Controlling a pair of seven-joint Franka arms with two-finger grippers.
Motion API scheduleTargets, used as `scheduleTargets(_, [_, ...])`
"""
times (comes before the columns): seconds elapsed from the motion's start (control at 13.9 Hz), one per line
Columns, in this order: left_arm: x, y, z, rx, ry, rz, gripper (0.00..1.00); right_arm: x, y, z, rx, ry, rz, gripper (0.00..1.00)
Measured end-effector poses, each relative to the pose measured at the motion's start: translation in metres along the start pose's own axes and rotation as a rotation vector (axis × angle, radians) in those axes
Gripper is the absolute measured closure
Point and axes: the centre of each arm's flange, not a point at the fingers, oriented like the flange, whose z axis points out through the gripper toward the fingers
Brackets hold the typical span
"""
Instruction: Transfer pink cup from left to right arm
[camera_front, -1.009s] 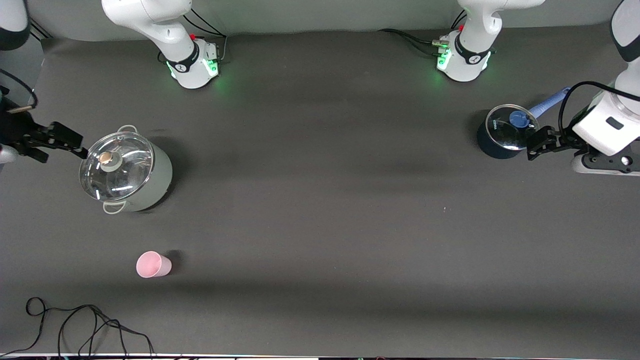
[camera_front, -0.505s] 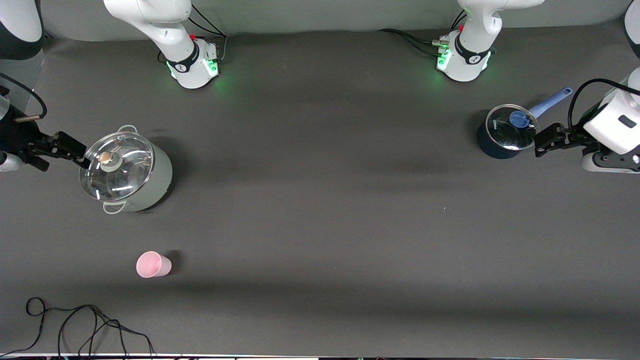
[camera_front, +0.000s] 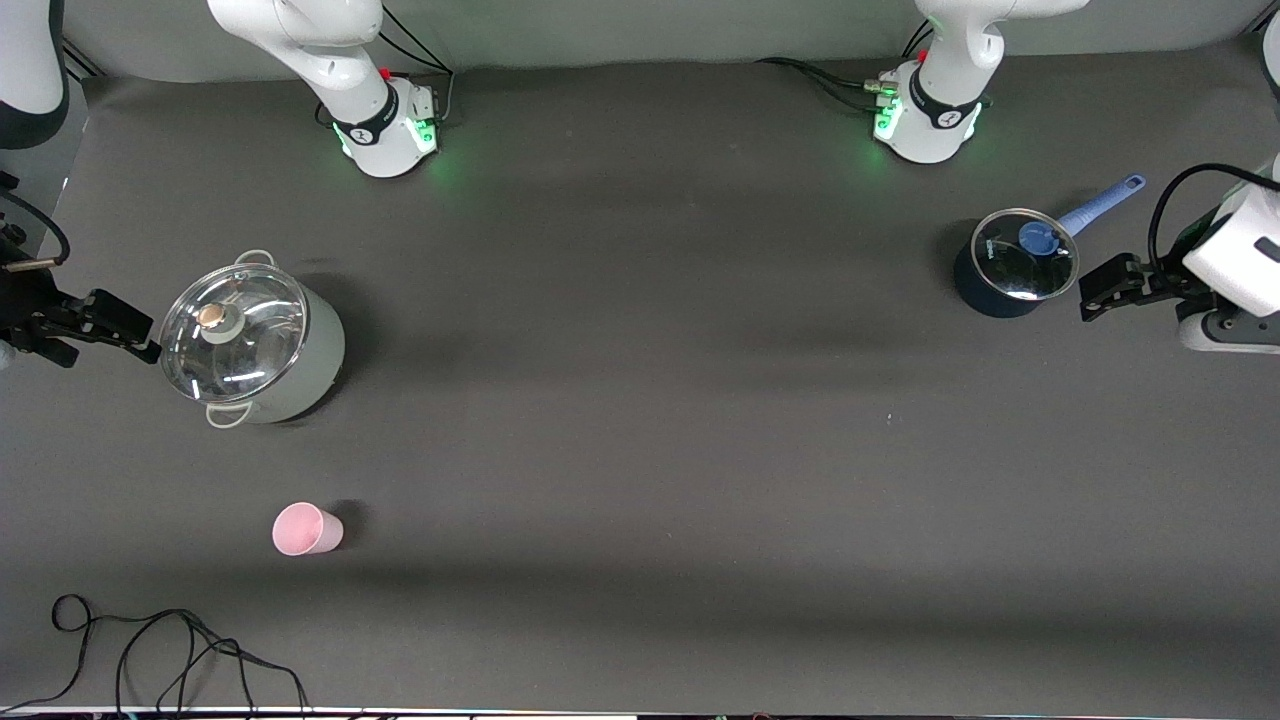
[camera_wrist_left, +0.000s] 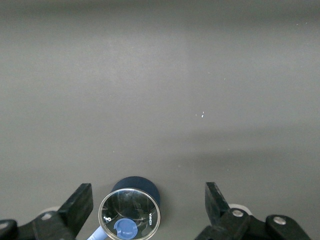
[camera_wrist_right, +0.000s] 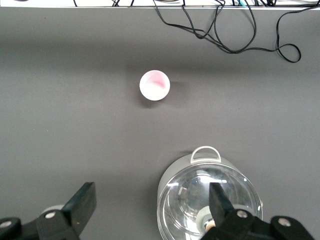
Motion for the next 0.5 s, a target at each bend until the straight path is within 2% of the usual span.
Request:
scheduleTargets(0.29, [0.0037, 0.0, 0.003, 0.0, 0.008, 0.001, 0.0, 0.0022, -0.0014, -0.0107, -0.001, 0.017, -0.003, 0.0])
scheduleTargets(0.5, [0.004, 0.0, 0.0034, 0.001, 0.009, 0.002, 0.0, -0.0002, -0.0009, -0.0074, 0.001, -0.009, -0.002, 0.0])
